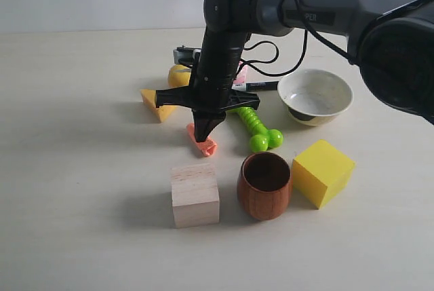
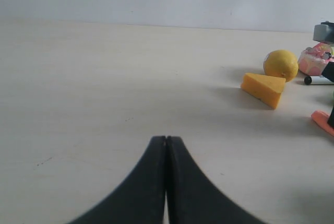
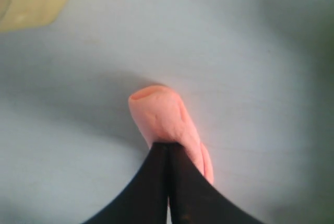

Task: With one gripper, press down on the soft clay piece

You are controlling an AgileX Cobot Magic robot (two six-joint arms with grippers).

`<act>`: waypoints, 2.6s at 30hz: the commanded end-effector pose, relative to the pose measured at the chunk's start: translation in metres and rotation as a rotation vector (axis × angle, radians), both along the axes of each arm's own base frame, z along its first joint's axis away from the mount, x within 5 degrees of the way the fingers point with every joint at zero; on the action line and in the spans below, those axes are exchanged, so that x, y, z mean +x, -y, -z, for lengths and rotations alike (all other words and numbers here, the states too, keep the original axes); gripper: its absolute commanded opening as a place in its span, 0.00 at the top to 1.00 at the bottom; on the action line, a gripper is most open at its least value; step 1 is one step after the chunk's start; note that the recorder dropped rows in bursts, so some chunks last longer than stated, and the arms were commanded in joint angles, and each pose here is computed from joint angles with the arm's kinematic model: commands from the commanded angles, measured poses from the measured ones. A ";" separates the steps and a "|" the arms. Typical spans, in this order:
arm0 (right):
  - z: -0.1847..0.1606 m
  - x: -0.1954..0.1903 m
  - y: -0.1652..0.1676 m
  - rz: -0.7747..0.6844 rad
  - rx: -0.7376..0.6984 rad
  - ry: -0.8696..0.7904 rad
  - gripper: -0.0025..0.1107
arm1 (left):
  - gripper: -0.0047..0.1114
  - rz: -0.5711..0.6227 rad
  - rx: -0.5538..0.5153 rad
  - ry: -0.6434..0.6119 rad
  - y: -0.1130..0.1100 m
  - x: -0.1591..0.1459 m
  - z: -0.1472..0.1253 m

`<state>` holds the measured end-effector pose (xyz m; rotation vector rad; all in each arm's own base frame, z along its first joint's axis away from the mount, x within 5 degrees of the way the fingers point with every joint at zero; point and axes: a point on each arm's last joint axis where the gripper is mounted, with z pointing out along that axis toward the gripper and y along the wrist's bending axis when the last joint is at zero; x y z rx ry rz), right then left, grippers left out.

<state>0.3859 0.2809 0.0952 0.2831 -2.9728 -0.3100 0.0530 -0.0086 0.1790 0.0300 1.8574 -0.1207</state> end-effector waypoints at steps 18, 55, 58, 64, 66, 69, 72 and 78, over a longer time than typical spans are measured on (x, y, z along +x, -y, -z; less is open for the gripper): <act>0.067 0.005 0.021 -0.033 -0.131 0.005 0.98 | 0.96 -0.005 -0.005 0.018 0.000 0.000 -0.002; 0.065 0.009 0.018 -0.068 -0.162 -0.029 0.98 | 0.96 -0.005 -0.005 0.018 0.000 0.000 -0.002; 0.052 0.012 0.017 -0.071 -0.154 0.002 0.98 | 0.96 -0.005 -0.005 0.018 0.000 0.000 -0.002; 0.033 0.015 0.016 -0.069 -0.136 0.041 0.98 | 0.96 -0.005 -0.005 0.018 0.000 0.000 -0.002; 0.025 0.017 0.015 -0.067 -0.124 0.067 0.98 | 0.96 -0.005 -0.005 0.018 0.000 0.000 -0.002; 0.019 0.018 0.014 -0.065 -0.115 0.083 0.98 | 0.96 -0.005 -0.005 0.018 0.000 0.000 -0.002; 0.009 0.020 0.013 -0.069 -0.097 0.114 0.98 | 0.96 -0.004 -0.003 0.019 0.000 0.000 -0.002; -0.006 0.021 0.013 -0.069 -0.086 0.146 0.98 | 0.96 -0.005 -0.005 0.018 0.000 0.000 -0.002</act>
